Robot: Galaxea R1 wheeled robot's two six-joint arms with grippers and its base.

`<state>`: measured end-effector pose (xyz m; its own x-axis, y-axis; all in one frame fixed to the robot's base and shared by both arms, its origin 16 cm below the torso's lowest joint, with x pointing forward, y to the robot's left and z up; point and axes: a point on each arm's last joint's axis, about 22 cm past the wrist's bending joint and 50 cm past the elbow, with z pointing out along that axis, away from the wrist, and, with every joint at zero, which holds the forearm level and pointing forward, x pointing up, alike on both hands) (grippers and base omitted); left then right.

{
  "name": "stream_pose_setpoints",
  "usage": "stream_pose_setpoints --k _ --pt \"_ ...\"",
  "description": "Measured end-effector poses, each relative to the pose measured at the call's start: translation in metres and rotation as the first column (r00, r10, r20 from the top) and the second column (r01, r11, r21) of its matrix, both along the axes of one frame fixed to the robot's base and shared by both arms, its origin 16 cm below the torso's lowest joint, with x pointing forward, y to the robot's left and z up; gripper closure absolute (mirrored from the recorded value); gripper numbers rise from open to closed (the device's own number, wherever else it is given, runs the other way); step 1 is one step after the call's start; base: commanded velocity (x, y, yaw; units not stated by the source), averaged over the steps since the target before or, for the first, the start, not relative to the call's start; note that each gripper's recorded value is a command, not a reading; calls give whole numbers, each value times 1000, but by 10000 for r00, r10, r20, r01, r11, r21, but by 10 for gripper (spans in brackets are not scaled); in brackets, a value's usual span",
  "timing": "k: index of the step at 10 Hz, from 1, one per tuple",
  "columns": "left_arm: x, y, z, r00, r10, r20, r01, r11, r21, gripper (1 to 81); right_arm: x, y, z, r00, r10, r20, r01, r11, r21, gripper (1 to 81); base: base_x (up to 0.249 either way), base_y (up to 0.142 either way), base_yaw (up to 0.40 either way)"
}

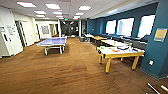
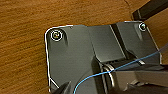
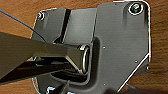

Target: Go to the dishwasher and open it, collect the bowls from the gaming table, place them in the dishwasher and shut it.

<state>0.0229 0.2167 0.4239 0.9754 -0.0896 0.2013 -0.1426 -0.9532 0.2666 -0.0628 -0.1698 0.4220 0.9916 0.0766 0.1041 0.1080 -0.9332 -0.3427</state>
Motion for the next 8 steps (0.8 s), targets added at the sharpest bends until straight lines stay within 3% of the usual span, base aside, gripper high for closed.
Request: stream_pose_setpoints --k 8 --pt "0 0 0 10000 2 2 -2 10000 4 10 0 -1 0 10000 -1 0 1 10000 -7 10 153 0 0"
